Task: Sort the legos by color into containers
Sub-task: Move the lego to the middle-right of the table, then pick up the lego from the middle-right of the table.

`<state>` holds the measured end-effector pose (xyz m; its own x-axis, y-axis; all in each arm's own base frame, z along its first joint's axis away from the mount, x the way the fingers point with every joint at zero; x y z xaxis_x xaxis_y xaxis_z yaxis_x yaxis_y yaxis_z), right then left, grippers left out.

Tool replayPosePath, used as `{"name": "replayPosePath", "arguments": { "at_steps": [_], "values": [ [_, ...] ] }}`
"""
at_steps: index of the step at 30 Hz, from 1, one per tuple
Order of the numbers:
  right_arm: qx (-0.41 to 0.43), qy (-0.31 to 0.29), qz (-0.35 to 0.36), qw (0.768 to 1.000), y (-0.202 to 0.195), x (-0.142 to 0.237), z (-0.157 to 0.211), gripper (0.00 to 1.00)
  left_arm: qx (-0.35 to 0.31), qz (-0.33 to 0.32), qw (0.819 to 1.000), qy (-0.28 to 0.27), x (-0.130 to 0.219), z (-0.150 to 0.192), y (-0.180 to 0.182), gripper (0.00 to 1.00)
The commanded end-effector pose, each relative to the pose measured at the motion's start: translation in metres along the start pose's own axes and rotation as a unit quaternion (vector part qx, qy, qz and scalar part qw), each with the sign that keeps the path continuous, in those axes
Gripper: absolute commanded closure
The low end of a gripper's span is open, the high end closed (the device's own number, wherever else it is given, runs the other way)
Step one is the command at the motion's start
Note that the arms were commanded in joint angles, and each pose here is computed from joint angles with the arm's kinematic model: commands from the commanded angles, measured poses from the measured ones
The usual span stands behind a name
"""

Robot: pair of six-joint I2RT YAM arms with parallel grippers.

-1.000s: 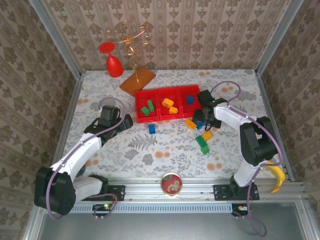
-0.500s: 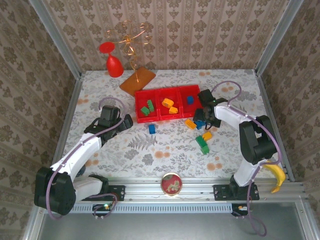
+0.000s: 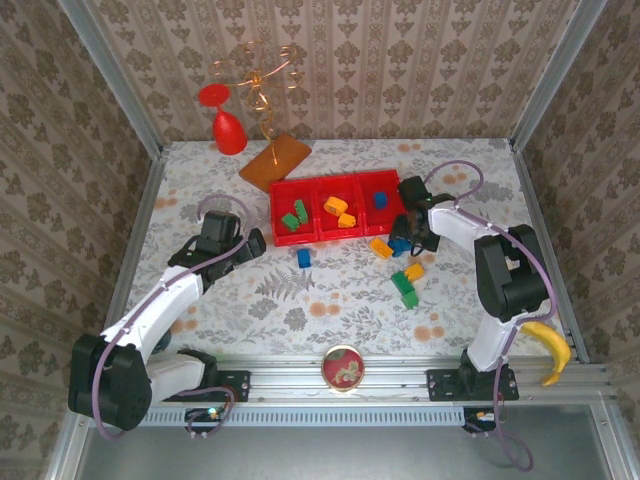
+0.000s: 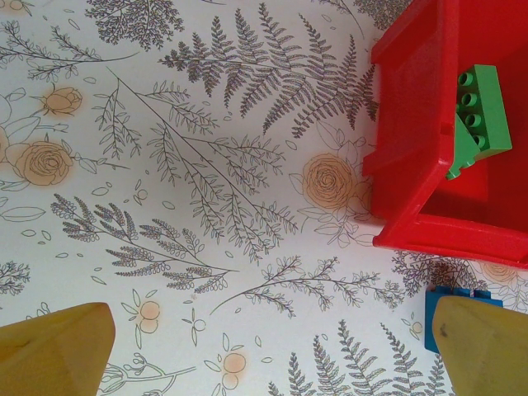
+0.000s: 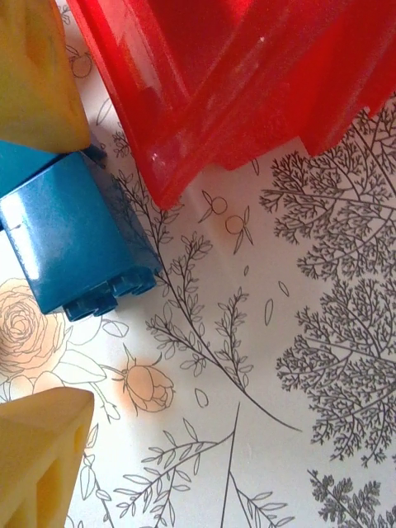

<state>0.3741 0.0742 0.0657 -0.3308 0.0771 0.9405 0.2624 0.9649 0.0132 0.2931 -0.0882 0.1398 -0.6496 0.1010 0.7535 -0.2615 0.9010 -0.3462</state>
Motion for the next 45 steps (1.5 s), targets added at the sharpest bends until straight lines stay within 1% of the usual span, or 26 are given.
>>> {"name": "replayPosePath", "arguments": {
  "at_steps": [1,8,12,15,22,24,30,34,45],
  "values": [
    [-0.005,0.004,0.006,1.000,-0.005,-0.003,0.002,0.27,0.007,0.000,1.000,-0.001,0.001,-0.001,0.001,0.00],
    [-0.012,0.000,0.015,1.000,-0.018,0.004,0.011,0.37,0.006,0.001,1.000,-0.002,0.002,-0.001,0.001,0.00],
    [-0.017,-0.001,0.024,1.000,-0.027,0.008,0.018,0.39,0.007,0.001,1.000,-0.002,0.002,-0.001,0.001,0.00],
    [-0.018,-0.001,0.021,1.000,-0.029,0.011,0.021,0.39,0.007,0.002,1.000,-0.003,0.001,-0.002,0.001,0.00],
    [-0.003,0.005,-0.012,1.000,-0.019,0.010,0.021,0.28,0.006,0.002,1.000,-0.002,0.001,-0.001,0.001,0.00],
    [0.000,0.007,-0.012,1.000,-0.018,0.008,0.021,0.27,0.006,0.002,1.000,-0.001,0.001,-0.001,0.001,0.00],
    [0.004,0.018,0.006,1.000,-0.022,0.000,0.024,0.28,0.007,0.000,1.000,-0.001,0.001,0.000,0.002,0.00],
    [-0.005,0.025,0.016,1.000,-0.028,-0.007,0.026,0.31,0.007,0.000,1.000,-0.002,0.002,-0.001,0.002,0.00],
    [-0.027,0.042,0.029,0.998,-0.041,-0.021,0.027,0.33,0.007,-0.001,1.000,-0.002,0.002,-0.001,0.003,0.00]
  ]
}}
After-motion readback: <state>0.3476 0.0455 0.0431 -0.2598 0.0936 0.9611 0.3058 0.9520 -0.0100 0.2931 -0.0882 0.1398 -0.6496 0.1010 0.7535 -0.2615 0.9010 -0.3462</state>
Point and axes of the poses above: each hand's point on the last joint's axis, 136 mm out from that joint toward the fingers, its own x axis back along the fingers, its own y axis along the line the jaws close on, z = x × y, the point moved 2 cm from there along x, back along the fingers, and after that the axes turned 7 degrees about x, right-handed, at the moved point
